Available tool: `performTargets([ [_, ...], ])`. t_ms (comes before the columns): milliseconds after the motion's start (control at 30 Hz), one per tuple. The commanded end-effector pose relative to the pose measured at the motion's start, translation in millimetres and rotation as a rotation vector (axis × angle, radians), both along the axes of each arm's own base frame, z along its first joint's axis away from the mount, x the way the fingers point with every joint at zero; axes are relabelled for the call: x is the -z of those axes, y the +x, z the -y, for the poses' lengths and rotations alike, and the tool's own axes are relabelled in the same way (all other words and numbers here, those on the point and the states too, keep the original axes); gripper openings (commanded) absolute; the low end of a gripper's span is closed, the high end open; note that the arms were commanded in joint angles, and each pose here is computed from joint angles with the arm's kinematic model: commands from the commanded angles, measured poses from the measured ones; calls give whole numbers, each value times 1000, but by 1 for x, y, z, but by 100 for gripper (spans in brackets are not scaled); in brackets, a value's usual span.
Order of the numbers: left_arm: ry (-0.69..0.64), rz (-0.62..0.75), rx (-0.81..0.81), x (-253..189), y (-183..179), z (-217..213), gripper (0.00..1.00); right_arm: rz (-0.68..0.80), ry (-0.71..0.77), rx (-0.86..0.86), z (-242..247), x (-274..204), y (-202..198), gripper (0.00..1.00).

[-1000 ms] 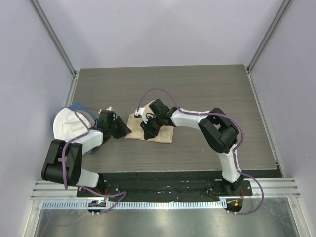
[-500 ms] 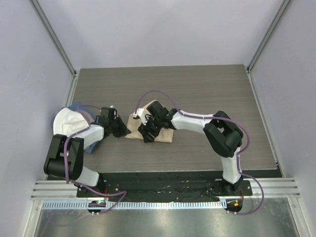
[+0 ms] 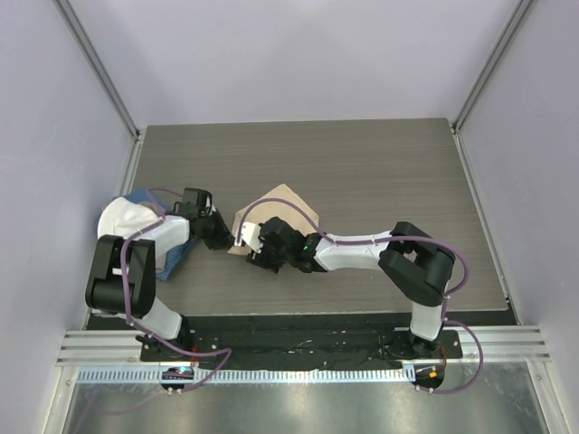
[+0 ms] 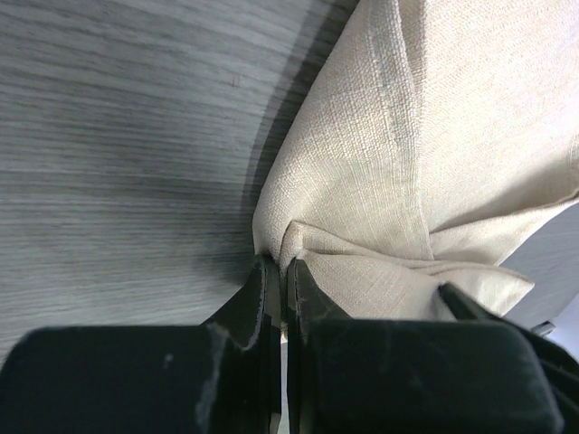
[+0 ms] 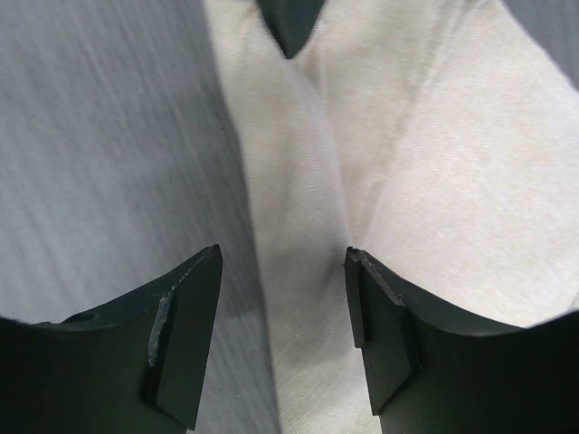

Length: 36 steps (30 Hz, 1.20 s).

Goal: Fold the napkin, place the utensils inside, and roll it up
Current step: Roll the napkin with the utensil

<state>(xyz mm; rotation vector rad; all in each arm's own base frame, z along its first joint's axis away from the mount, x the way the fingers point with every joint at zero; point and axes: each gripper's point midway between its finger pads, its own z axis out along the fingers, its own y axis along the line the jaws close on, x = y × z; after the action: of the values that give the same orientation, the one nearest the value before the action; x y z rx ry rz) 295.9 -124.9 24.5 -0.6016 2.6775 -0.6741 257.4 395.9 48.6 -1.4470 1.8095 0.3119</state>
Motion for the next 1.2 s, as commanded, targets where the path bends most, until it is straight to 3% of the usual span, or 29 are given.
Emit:
performTargets([
  [0,-26,-19,37,-7,-2,3,0,154,39,25,-7,-16,25,64],
  [467,-37,-19,51,-10,4,2,0,64,-51,-19,-9,24,21,60],
  [533,-42,-18,55,-10,5,2,0,21,-63,-23,-7,32,20,56],
  [700,-50,-2,55,-12,10,3,0,-226,-104,-86,1,49,2,36],
  [800,-42,26,35,-17,17,0,13,-395,-116,-118,4,57,-15,28],
  [833,-34,39,26,-18,20,-2,27,-431,-116,-121,2,59,-18,27],
  [900,-15,74,6,-26,26,-7,37,-531,-110,-120,5,60,-30,25],
  [933,17,87,-15,-27,29,-14,48,-570,-113,-112,8,60,-33,24],
  [1000,54,119,-41,-33,31,-21,60,-644,-81,-81,9,56,-33,22],
  [1167,127,155,-94,-32,20,-37,68,-835,13,-66,4,33,-39,19],
])
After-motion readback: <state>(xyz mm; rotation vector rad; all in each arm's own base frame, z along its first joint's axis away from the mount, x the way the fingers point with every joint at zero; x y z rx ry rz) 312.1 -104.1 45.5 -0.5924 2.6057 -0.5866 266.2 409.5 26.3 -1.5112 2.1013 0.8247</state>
